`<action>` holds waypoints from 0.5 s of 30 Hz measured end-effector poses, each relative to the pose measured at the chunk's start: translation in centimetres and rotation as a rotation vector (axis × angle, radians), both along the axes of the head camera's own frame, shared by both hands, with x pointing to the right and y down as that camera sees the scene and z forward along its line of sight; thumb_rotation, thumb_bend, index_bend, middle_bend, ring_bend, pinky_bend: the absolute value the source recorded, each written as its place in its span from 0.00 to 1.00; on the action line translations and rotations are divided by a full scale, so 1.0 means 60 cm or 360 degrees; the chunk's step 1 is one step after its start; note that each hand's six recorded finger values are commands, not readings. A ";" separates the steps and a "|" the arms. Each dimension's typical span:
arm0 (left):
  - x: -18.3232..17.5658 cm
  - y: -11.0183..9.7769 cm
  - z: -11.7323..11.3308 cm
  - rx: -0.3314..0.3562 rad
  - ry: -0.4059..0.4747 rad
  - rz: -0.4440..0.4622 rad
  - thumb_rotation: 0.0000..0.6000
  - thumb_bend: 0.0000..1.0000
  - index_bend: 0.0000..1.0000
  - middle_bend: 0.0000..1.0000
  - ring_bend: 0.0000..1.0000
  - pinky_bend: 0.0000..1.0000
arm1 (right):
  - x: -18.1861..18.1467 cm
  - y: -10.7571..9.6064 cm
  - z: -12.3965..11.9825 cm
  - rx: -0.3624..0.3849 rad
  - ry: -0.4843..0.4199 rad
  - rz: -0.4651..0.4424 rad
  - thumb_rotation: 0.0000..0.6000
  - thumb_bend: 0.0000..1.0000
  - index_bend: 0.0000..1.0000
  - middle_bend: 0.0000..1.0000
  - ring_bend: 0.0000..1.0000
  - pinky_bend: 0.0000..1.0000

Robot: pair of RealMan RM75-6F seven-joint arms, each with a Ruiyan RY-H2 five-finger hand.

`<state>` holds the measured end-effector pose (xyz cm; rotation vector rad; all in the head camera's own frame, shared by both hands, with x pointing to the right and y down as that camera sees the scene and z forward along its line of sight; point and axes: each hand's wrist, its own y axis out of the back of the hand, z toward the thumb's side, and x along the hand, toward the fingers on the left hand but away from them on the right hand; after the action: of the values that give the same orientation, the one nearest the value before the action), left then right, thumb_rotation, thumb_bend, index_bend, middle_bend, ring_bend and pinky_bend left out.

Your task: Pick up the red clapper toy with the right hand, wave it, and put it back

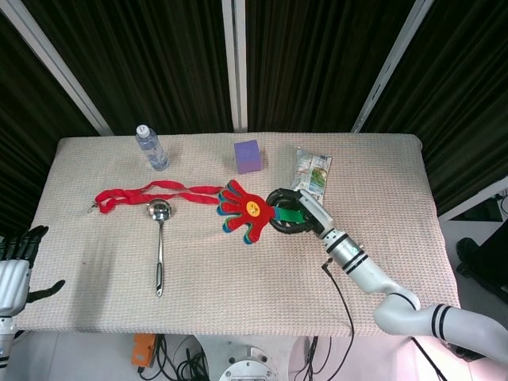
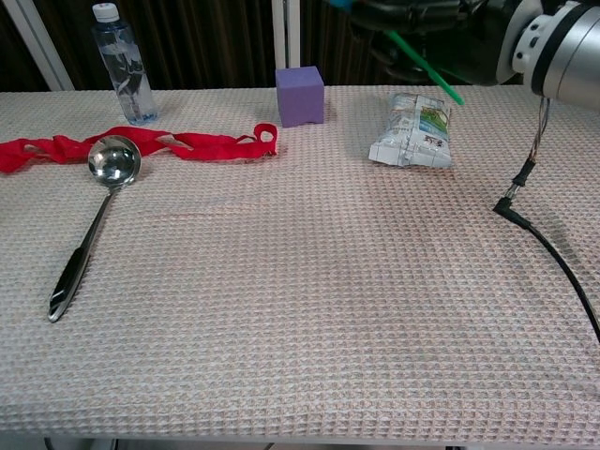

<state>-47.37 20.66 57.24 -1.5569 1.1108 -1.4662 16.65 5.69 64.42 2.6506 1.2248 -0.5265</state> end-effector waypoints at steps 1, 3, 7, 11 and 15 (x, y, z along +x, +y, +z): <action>-0.001 0.001 0.000 0.0000 -0.0002 -0.0002 1.00 0.09 0.07 0.07 0.00 0.04 | -0.004 0.001 0.009 0.0029 0.0063 -0.0031 1.00 0.39 0.90 0.57 0.71 0.87; -0.002 0.001 -0.001 0.0001 -0.0003 -0.0005 1.00 0.09 0.07 0.07 0.00 0.04 | -0.011 0.003 0.028 0.0097 0.0203 -0.0089 1.00 0.39 0.89 0.57 0.71 0.87; -0.003 0.002 -0.003 0.0005 -0.0002 -0.0007 1.00 0.09 0.07 0.07 0.00 0.04 | -0.022 0.009 0.061 0.0182 0.0413 -0.0139 1.00 0.39 0.89 0.57 0.71 0.87; -0.003 0.003 -0.001 -0.0001 0.0000 -0.0010 1.00 0.09 0.07 0.07 0.00 0.04 | -0.034 0.021 0.091 0.0164 0.0508 -0.0090 1.00 0.39 0.89 0.58 0.71 0.87; -0.005 0.005 -0.001 -0.0001 0.0002 -0.0016 1.00 0.09 0.07 0.07 0.00 0.04 | -0.052 0.035 0.111 0.0136 0.0541 -0.0033 1.00 0.38 0.89 0.58 0.71 0.87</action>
<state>-47.65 20.94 57.21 -1.5550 1.1202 -1.4728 13.54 7.81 71.10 2.7249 1.3329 -0.9821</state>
